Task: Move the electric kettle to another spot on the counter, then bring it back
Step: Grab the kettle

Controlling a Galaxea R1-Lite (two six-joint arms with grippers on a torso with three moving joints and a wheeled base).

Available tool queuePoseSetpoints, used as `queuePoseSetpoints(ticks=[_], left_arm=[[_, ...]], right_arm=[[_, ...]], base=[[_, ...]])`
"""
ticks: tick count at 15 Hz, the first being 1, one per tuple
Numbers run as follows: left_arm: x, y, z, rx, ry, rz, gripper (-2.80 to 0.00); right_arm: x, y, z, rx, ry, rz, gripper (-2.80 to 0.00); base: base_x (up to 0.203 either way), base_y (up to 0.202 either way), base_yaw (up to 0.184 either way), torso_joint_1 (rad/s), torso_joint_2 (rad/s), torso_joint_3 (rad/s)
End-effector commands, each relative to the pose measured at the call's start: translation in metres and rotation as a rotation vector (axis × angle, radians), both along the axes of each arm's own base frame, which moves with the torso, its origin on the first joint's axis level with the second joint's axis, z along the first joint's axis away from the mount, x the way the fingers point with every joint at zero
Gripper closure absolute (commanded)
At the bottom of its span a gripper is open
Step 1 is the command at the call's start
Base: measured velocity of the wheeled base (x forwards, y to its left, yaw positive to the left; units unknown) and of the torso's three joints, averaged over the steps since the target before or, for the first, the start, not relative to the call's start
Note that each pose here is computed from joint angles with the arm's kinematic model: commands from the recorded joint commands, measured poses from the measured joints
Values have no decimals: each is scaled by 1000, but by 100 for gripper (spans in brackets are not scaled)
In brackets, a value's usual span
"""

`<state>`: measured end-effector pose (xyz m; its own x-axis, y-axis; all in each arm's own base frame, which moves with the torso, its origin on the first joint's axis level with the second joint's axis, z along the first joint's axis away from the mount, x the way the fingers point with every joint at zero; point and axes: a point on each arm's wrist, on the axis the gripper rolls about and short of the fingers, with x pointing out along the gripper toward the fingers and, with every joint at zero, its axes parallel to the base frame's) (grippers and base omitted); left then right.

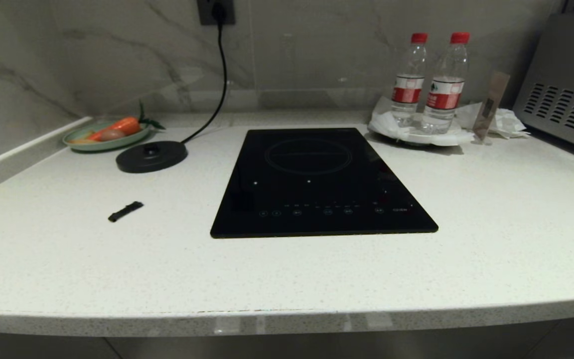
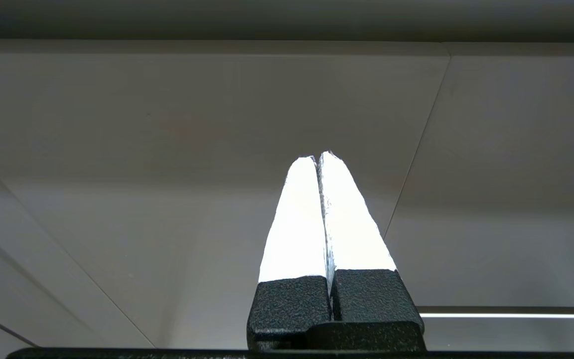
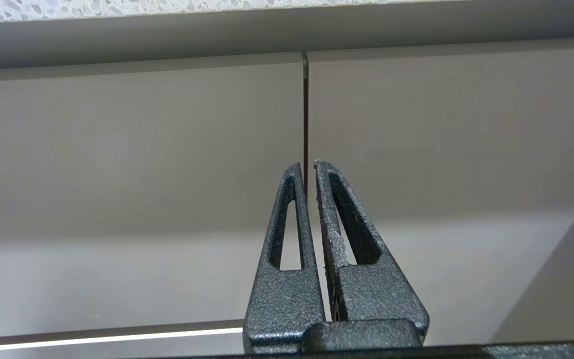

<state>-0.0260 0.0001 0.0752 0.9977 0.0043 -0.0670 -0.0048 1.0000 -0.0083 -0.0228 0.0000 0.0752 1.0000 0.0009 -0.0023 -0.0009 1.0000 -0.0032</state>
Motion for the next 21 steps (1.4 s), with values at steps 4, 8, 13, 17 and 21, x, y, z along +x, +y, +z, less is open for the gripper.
queuePoseSetpoints(ticks=[4, 8, 13, 17, 21], left_arm=[[0, 0, 0, -1, 2, 0, 0], [0, 0, 0, -1, 2, 0, 0], [0, 0, 0, -1, 2, 0, 0], [0, 0, 0, -1, 2, 0, 0], [0, 0, 0, -1, 2, 0, 0]], right_arm=[[0, 0, 0, -1, 1, 1, 0], [0, 0, 0, -1, 1, 1, 0], [0, 0, 0, -1, -1, 1, 0], [0, 0, 0, -1, 1, 1, 0], [0, 0, 0, -1, 1, 1, 0]], base=[[0, 0, 0, 0, 0, 0], [0, 0, 0, 0, 0, 0], [0, 0, 0, 0, 0, 0], [0, 0, 0, 4, -232, -235], [0, 0, 0, 36, -431, -388]])
